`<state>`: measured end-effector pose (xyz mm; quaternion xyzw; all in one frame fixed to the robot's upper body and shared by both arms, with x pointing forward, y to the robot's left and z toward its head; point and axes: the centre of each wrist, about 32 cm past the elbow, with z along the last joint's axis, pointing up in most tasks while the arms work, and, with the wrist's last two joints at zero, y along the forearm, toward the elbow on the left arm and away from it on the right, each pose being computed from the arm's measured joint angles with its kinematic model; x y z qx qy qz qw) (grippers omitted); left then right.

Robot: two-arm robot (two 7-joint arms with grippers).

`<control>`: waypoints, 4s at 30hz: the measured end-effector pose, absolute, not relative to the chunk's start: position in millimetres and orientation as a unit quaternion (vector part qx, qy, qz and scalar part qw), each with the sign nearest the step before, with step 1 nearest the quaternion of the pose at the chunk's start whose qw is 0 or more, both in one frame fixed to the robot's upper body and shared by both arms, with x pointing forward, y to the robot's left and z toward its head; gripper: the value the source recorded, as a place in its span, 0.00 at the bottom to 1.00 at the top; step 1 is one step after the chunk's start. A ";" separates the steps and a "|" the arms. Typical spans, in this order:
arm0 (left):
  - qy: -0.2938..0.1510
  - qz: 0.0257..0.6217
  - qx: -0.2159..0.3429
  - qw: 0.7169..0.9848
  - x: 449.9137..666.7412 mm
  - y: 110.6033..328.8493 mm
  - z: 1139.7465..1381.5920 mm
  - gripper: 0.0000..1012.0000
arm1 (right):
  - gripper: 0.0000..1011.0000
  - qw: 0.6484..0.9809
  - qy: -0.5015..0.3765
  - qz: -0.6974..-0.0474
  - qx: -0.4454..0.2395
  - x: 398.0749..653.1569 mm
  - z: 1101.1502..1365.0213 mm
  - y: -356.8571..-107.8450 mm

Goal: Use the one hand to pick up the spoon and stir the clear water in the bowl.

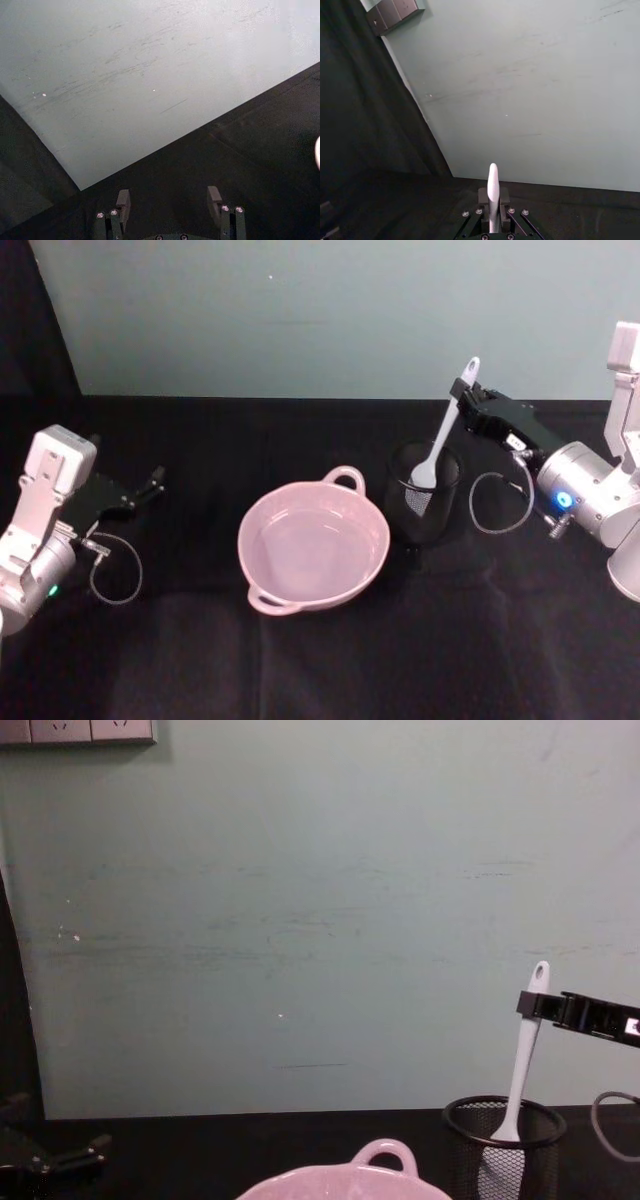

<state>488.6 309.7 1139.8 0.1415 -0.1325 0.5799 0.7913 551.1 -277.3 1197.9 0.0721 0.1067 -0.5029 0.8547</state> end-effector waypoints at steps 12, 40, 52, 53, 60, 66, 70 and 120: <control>-0.132 0.580 0.141 0.791 488.6 309.7 1139.8 1.00 | 0.12 0.856 0.111 -0.500 0.070 550.0 1191.6 -278.3; -0.132 0.580 0.141 0.791 488.6 309.6 1139.8 1.00 | 0.75 0.856 0.109 -0.499 0.072 549.9 1192.9 -277.9; -0.132 0.580 0.141 0.791 488.6 309.6 1139.8 1.00 | 0.99 0.855 0.110 -0.501 0.073 549.6 1192.9 -279.2; -0.132 0.580 0.141 0.791 488.6 309.7 1139.8 1.00 | 0.99 0.855 0.110 -0.501 0.074 549.1 1192.8 -279.6; -0.132 0.580 0.141 0.791 488.6 309.7 1139.8 1.00 | 0.99 0.852 0.103 -0.508 0.070 537.9 1192.5 -283.6; -0.132 0.580 0.141 0.791 488.6 309.7 1139.8 1.00 | 0.99 0.845 0.105 -0.520 0.064 522.7 1189.8 -293.8; -0.132 0.580 0.141 0.791 488.6 309.7 1139.8 1.00 | 0.99 0.839 0.110 -0.529 0.062 513.3 1186.2 -300.7; -0.132 0.580 0.141 0.791 488.6 309.7 1139.8 1.00 | 0.99 0.795 0.066 -0.603 -0.010 492.6 1166.5 -333.9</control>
